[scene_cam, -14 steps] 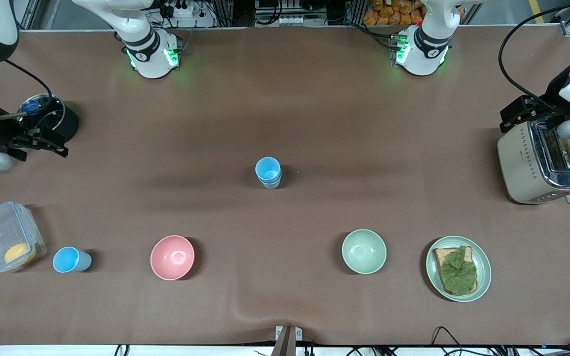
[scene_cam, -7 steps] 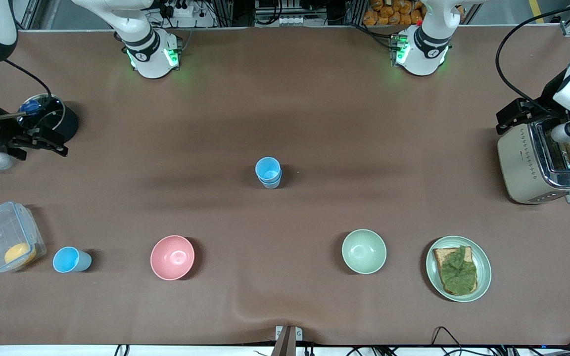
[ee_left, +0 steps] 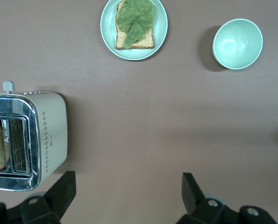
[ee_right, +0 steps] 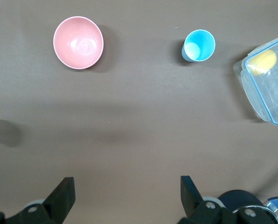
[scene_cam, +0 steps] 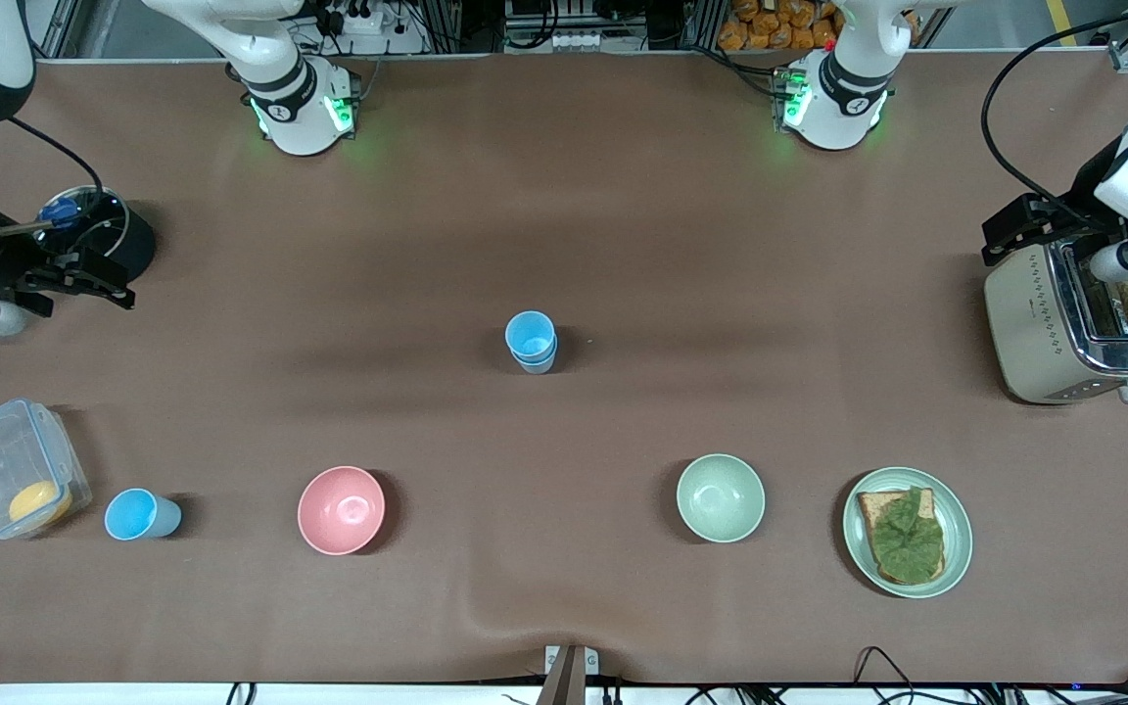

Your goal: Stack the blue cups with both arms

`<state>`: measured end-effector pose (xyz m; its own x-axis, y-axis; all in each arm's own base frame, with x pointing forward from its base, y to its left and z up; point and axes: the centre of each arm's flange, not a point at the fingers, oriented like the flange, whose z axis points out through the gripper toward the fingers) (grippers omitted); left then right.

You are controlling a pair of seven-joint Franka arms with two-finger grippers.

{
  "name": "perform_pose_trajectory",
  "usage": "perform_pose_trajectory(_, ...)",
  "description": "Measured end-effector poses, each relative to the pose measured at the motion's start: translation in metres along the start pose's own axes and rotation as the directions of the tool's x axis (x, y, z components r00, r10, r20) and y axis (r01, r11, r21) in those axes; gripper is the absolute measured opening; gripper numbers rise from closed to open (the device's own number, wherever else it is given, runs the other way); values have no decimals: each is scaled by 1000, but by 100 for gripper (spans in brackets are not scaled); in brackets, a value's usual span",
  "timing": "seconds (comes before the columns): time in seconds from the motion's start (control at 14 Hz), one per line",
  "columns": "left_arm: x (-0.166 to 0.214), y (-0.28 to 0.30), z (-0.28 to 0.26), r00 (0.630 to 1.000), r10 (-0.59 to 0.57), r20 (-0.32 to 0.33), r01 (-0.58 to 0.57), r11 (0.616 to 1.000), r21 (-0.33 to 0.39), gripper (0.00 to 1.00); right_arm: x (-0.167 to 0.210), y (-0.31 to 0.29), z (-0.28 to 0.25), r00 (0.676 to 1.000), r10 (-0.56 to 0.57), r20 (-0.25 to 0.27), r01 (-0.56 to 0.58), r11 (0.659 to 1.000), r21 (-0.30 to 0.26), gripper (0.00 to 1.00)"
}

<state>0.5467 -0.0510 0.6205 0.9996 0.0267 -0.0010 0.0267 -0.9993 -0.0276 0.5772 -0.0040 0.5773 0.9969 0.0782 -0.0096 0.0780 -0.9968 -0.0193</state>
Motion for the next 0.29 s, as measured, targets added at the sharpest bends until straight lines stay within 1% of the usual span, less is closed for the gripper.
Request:
perform_pose_trajectory(0.14, 1, 2, 3, 1000, 5, 5, -5, 1000, 0, 100, 0, 0, 0, 1000, 4, -1, -4, 1000, 0, 100)
perform_pose_trajectory(0.29, 2, 5, 5, 1000, 10, 9, -10, 1000, 0, 100, 0, -1, 0, 1000, 32, 1, -32, 1000, 0, 100)
